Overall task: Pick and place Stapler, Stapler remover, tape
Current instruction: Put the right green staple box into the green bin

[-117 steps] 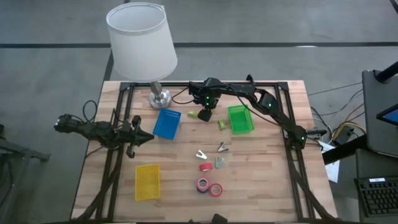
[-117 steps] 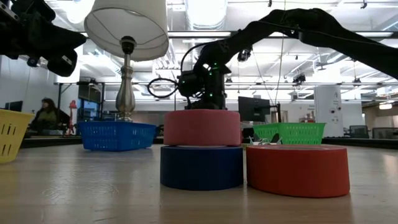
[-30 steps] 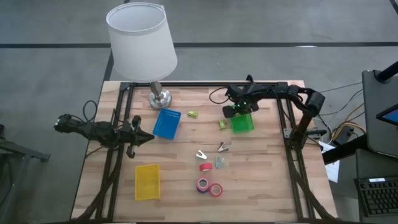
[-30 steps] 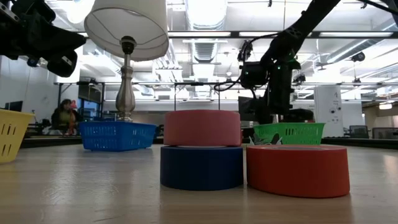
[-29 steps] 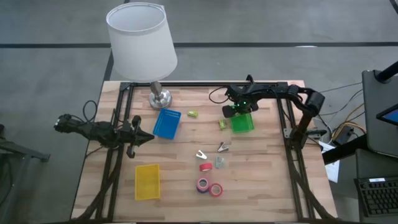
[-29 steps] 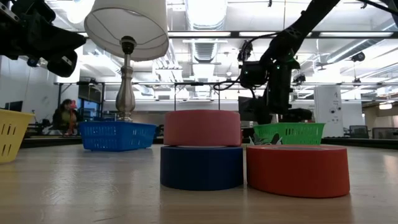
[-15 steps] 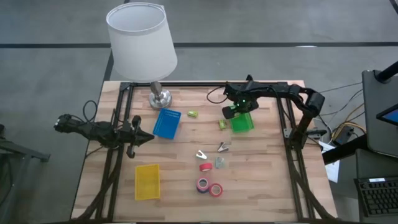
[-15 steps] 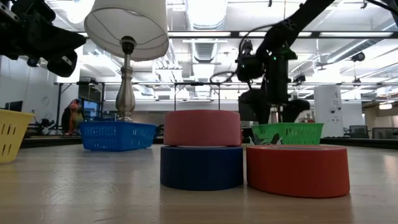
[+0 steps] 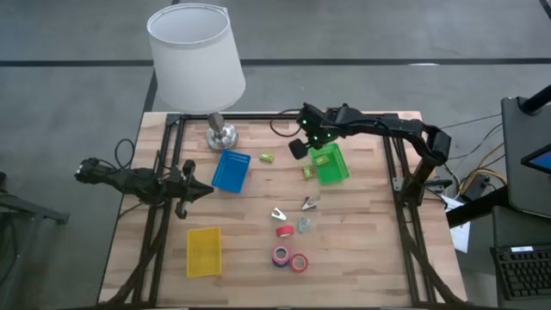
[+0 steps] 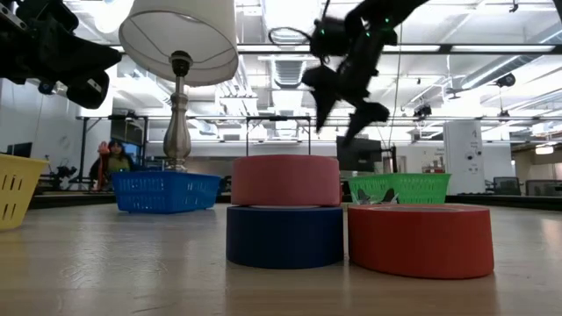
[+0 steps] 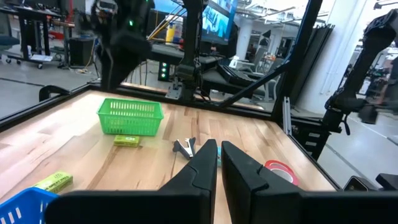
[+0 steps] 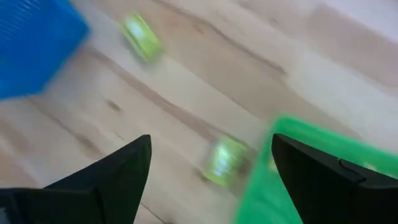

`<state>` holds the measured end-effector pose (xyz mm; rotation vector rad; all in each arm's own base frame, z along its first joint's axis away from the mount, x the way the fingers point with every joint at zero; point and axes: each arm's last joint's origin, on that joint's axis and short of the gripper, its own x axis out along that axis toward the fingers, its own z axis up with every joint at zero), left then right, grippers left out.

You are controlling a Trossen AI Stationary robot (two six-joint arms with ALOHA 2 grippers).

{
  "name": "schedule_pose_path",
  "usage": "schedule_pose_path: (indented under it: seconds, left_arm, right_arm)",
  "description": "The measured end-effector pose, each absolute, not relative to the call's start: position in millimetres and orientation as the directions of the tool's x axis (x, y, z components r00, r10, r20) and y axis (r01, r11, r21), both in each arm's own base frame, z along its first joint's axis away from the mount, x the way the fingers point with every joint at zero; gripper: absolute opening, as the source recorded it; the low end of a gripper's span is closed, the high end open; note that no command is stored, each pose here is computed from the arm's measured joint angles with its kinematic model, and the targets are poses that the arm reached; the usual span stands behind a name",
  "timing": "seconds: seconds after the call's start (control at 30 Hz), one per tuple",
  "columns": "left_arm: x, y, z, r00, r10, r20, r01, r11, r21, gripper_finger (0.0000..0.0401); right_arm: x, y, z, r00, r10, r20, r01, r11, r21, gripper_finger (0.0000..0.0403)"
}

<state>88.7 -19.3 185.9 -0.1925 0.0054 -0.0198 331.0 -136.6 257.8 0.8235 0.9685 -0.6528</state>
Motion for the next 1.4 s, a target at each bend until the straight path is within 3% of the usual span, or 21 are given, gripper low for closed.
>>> schedule_pose_path:
  seconds: [0.1,0.2,0.33,0.5,0.67,1.03,1.2,1.4]
  left_arm:
    - [88.7,-19.2,185.9,1.000,-0.020,-0.004,0.019,0.981,-0.191,0.0026]
    - [88.7,-19.2,185.8,1.000,-0.020,-0.004,0.019,0.981,-0.191,0.0026]
    - [88.7,-19.2,185.7,1.000,-0.020,-0.005,0.019,0.981,-0.191,0.0026]
    - [88.7,-19.2,185.8,1.000,-0.020,-0.004,0.019,0.981,-0.191,0.0026]
    - [88.7,-19.2,185.8,1.000,-0.020,-0.004,0.019,0.981,-0.191,0.0026]
    - [88.7,-19.3,185.7,1.000,-0.020,-0.004,0.019,0.981,-0.191,0.0026]
    - [88.7,-19.2,185.9,1.000,-0.020,-0.004,0.019,0.981,-0.191,0.0026]
    - [88.8,-19.2,185.6,1.000,-0.020,-0.005,0.018,0.981,-0.191,0.0026]
  right_arm:
    - [341.8,-134.5,263.9,0.473,-0.064,-0.879,0.738,0.573,0.356,0.0325]
    - [354.5,-123.9,264.7,0.507,0.032,-0.861,0.560,0.747,0.358,0.0324]
    - [359.1,-108.1,252.7,0.410,0.119,-0.905,0.325,0.908,0.266,0.0324]
    - [359.4,-100.9,232.8,0.287,0.122,-0.950,0.126,0.978,0.164,0.0327]
    - [360.9,-98.4,219.0,0.272,0.092,-0.958,-0.019,0.996,0.091,0.0332]
    - [356.7,-100.2,182.3,0.248,0.062,-0.967,-0.068,0.997,0.047,0.0337]
    - [358.0,-101.8,154.9,0.130,0.051,-0.990,-0.060,0.997,0.043,0.0347]
    - [358.4,-104.2,150.6,0.070,-0.017,-0.997,-0.089,0.996,-0.023,0.0348]
